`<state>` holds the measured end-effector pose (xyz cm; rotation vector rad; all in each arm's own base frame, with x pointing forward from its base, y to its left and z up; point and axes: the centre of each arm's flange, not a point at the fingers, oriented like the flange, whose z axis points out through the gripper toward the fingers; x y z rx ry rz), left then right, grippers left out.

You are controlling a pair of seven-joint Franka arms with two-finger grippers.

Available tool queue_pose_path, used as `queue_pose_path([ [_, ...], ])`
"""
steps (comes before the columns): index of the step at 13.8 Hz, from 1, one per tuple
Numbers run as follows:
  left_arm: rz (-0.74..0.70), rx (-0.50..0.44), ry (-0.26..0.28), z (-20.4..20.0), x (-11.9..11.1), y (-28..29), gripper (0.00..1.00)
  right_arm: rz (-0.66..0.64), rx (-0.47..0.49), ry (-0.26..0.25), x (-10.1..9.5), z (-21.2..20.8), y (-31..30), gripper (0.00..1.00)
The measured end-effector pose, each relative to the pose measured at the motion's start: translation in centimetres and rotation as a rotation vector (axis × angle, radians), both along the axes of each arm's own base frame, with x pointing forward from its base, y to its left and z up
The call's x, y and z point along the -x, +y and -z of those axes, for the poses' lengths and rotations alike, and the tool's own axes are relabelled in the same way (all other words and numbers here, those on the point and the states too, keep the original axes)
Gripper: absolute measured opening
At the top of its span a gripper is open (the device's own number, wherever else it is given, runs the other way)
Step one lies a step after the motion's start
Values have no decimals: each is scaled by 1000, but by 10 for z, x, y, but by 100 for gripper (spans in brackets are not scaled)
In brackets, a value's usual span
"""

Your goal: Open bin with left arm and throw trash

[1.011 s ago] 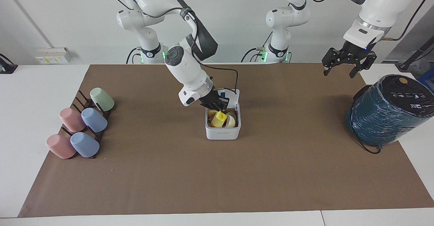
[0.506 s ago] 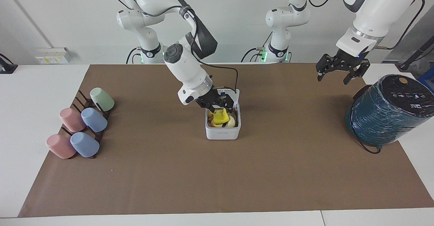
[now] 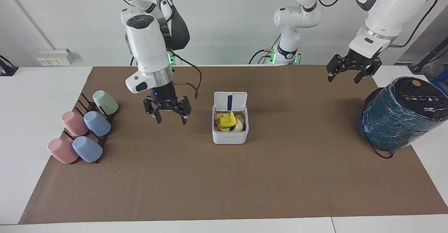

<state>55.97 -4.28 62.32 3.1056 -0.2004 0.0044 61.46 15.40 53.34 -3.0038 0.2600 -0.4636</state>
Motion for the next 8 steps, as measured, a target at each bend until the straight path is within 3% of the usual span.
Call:
queue_pose_path([
  [8, -25, -2, 9, -3, 4, 9, 100, 40, 62, 119, 47, -81, -57, 100],
])
